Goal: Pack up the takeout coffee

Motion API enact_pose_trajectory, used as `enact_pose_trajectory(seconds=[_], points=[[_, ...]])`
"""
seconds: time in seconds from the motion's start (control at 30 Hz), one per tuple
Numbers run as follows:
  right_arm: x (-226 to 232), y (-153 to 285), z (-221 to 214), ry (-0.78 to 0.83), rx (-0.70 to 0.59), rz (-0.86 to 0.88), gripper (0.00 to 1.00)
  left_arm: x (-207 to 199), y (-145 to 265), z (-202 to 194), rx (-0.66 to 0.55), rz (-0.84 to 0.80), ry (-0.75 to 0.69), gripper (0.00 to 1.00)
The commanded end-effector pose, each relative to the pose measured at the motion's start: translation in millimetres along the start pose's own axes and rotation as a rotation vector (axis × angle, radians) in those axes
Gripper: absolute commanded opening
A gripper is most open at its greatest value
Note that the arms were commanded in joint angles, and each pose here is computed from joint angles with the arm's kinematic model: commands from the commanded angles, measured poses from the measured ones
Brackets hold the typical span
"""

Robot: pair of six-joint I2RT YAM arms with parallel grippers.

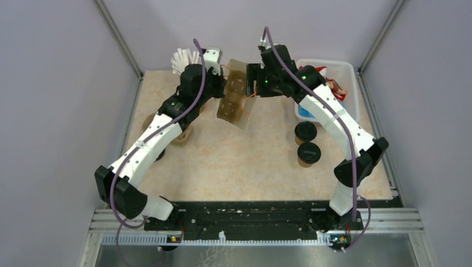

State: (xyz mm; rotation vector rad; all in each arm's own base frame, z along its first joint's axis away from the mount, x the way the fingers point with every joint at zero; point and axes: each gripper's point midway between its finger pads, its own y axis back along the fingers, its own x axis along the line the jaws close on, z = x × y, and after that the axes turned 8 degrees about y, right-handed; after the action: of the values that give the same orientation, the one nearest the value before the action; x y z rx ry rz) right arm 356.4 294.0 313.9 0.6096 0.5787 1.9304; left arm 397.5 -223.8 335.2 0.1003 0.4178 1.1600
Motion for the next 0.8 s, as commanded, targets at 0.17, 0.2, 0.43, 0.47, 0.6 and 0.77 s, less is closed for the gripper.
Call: enact_pose_trajectory(seconds=[0.17,0.2,0.43,0.47,0.6,0.77], points=[[-16.3,43.5,23.4,-0.022,-0.171,-0.021,0.87,-20.4,28.9,65.7,-0.442,-0.14,-0.09,0.0],[-16.6,44.8,24.5,-0.02,-0.168,-0.023,0.89,-21.7,28.6,64.6,-0.435,-0.147,-0.088,0.0],[-11.8,62.8,28.6,0.053,-0.169,0.021,0.96,-23.6,25.9,57.7,-0.378,-0.148,-0.053,0.0],[-7.0,72.5,32.3,0.077,-0.172,0.053,0.97,-20.5,22.3,53.6,-0.336,-0.124,-0.034,0.0],[9.0,124.6,47.5,0.129,-0.213,0.166,0.99,-11.2,16.9,24.8,-0.152,-0.064,-0.018,0.0],[8.1,174.5,44.7,0.123,-0.281,0.213,0.99,-24.7,30.8,13.5,-0.047,-0.151,-0.097,0.0]])
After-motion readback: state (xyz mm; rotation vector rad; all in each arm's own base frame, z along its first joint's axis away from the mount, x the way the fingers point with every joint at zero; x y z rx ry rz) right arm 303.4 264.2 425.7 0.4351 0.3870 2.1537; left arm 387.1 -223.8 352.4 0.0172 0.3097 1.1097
